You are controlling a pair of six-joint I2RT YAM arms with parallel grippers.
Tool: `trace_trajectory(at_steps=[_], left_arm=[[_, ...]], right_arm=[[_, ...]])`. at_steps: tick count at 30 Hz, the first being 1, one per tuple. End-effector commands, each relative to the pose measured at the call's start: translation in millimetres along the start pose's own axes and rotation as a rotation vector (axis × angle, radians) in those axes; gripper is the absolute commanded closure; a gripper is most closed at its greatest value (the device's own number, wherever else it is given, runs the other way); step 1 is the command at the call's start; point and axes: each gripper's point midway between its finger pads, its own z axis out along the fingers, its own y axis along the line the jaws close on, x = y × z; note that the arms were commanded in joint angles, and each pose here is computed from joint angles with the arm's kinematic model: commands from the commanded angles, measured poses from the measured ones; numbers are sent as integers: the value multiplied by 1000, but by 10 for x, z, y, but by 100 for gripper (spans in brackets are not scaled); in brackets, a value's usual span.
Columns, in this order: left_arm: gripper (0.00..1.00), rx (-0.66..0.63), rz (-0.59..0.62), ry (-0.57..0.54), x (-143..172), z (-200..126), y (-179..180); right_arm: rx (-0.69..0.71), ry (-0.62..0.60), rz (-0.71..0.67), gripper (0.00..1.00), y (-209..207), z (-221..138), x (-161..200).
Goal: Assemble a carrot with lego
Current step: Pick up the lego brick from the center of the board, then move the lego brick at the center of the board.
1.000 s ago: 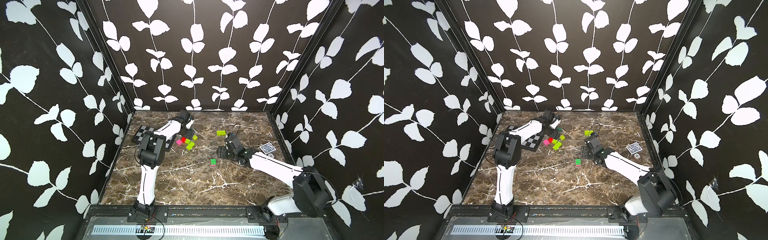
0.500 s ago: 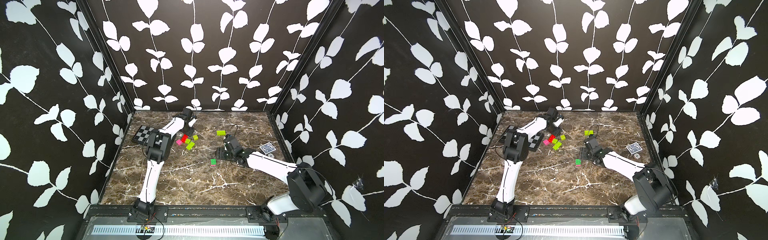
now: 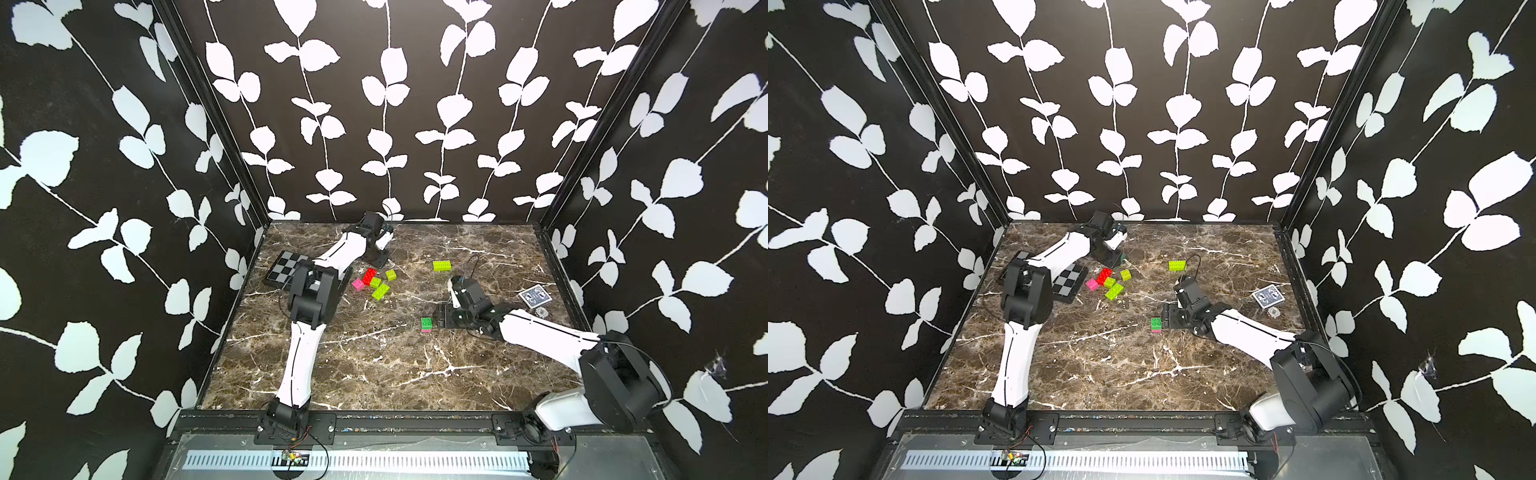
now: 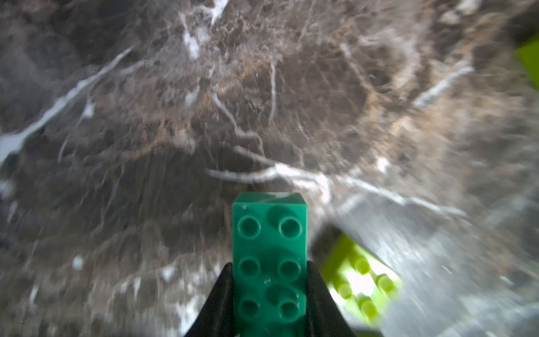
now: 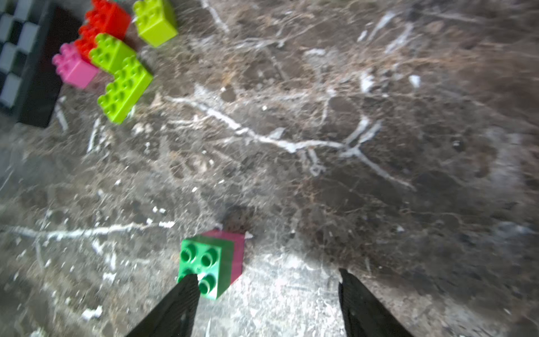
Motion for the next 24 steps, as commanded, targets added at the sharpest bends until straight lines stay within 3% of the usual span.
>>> trace_trajectory(at_steps=[1, 6, 9, 18, 24], left_arm=[[90, 44, -108, -238, -345, -971, -234], [90, 104, -257, -305, 88, -1372, -454], [90, 152, -336, -298, 365, -1451, -594], [90, 168, -448, -190, 1127, -1461, -806], [90, 150, -523, -123, 1567, -1414, -927]], right_arm=[[-187, 5, -39, 29, 251, -31, 47], [-311, 39, 64, 40, 403, 109, 162], [-371, 33, 105, 41, 503, 203, 146], [-420, 26, 117, 44, 865, 399, 207], [-480, -19, 160, 40, 1090, 413, 183]])
